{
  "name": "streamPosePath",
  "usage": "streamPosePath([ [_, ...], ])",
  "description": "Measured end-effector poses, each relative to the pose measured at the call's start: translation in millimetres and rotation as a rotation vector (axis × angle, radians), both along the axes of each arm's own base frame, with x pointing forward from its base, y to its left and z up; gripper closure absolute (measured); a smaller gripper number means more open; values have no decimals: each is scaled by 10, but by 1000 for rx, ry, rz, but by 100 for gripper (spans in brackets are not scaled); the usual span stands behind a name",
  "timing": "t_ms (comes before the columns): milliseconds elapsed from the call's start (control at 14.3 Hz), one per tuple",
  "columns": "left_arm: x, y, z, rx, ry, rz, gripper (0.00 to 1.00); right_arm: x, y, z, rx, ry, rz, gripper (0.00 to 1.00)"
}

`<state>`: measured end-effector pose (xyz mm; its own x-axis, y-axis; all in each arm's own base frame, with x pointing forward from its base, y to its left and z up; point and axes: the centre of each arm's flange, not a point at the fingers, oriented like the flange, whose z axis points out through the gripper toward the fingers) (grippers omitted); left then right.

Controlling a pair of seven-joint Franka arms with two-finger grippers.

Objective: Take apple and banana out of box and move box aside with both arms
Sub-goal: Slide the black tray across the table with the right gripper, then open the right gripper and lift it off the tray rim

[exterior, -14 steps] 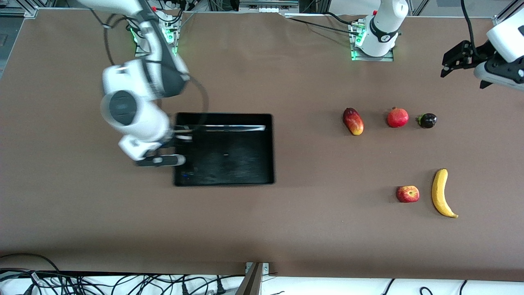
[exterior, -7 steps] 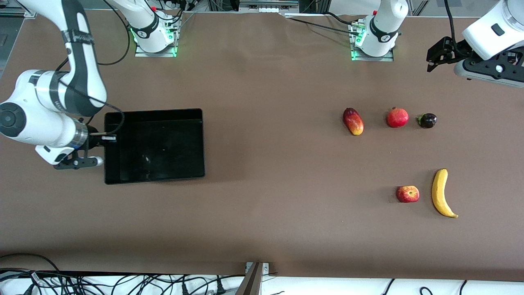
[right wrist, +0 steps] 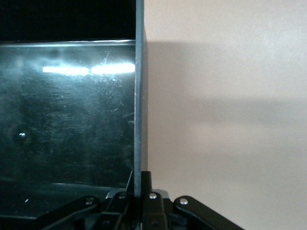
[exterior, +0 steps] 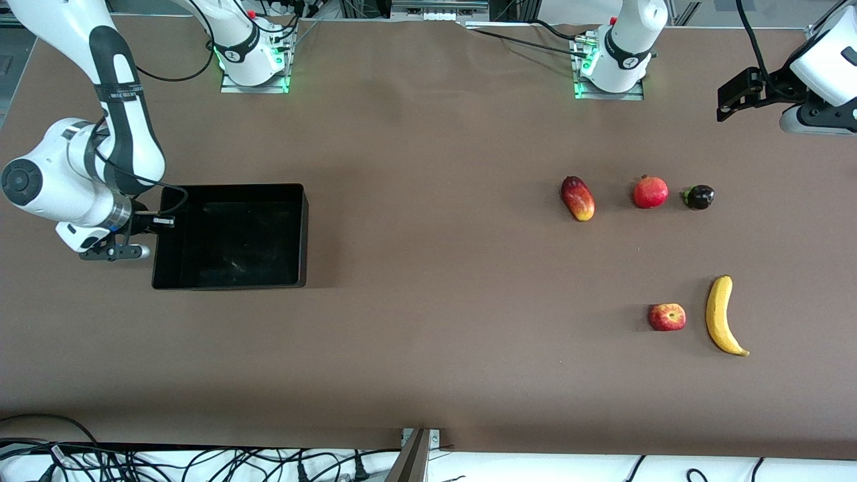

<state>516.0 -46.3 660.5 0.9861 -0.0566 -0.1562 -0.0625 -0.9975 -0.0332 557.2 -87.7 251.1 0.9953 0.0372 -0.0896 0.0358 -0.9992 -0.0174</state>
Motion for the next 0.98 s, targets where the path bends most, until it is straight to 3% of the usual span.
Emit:
streamPosePath([
  [140,-10,20,9,-4,2,6,0,-86,-10,-99,0,-14,-11,96],
  [351,-8,86,1,-14,6,21,0,-111,0,-117,2,-9,-9,87],
  [631,-4,153,-22,-14,12,34,0,108,207,215,26,-31,14,44],
  [911,-5,154,-30,-15,15,34,0,425,503,1030,84,25,-16,2],
  [982,-6,155,-32,-14,16,35,0,441,558,1244,94,36,-21,0],
])
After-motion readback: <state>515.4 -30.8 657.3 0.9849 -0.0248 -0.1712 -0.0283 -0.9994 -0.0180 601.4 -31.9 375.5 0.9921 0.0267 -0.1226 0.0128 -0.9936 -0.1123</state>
